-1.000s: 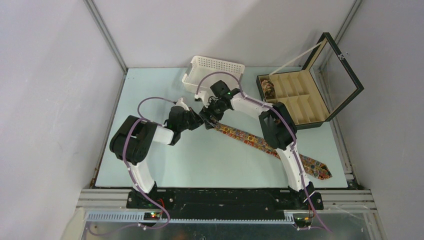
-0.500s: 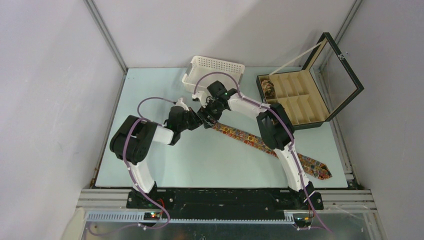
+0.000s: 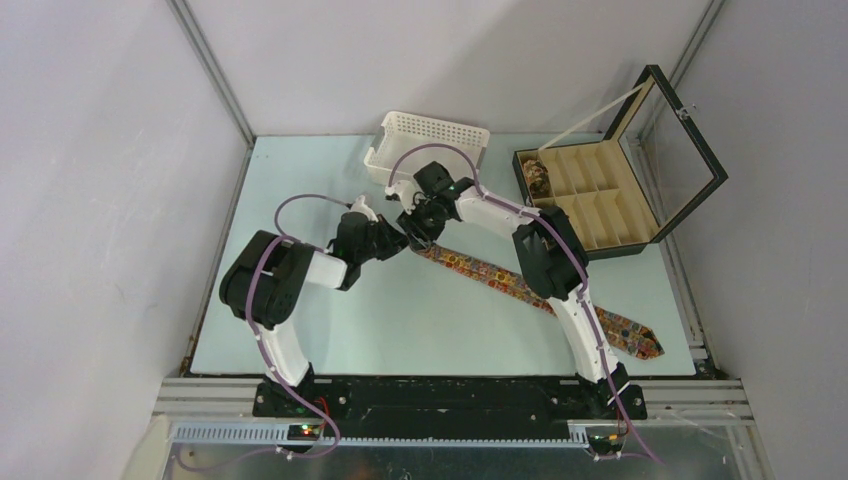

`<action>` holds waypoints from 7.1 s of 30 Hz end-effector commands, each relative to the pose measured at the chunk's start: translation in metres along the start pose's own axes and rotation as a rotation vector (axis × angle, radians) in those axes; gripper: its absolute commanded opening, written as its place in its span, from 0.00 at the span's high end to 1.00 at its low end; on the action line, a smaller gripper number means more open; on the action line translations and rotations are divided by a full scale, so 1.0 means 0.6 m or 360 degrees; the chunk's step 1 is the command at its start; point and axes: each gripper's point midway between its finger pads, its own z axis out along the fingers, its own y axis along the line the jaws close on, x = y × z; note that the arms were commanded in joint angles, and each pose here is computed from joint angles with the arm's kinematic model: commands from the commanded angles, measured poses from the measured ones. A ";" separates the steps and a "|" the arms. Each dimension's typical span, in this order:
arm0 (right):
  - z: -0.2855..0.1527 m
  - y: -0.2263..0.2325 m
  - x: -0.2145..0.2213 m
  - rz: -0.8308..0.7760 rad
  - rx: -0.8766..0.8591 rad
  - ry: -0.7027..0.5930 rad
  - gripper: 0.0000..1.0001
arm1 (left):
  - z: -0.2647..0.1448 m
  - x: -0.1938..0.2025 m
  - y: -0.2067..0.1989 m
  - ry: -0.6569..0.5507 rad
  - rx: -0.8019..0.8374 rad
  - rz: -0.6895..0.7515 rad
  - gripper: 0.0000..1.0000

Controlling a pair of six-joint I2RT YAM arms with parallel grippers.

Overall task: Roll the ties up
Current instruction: Roll the tie at the center of the board.

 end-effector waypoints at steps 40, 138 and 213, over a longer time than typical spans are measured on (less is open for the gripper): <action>0.037 0.020 0.008 0.0183 0.0291 -0.0120 0.55 | 0.004 -0.023 -0.010 -0.0012 0.0076 0.0086 0.83; -0.039 -0.007 -0.015 0.1319 0.0245 -0.0639 1.00 | -0.025 -0.147 -0.003 -0.0142 -0.0123 0.0208 0.82; 0.056 -0.010 -0.057 0.1350 0.0122 -0.0583 0.99 | -0.008 -0.097 0.005 -0.0002 -0.0129 0.0287 0.88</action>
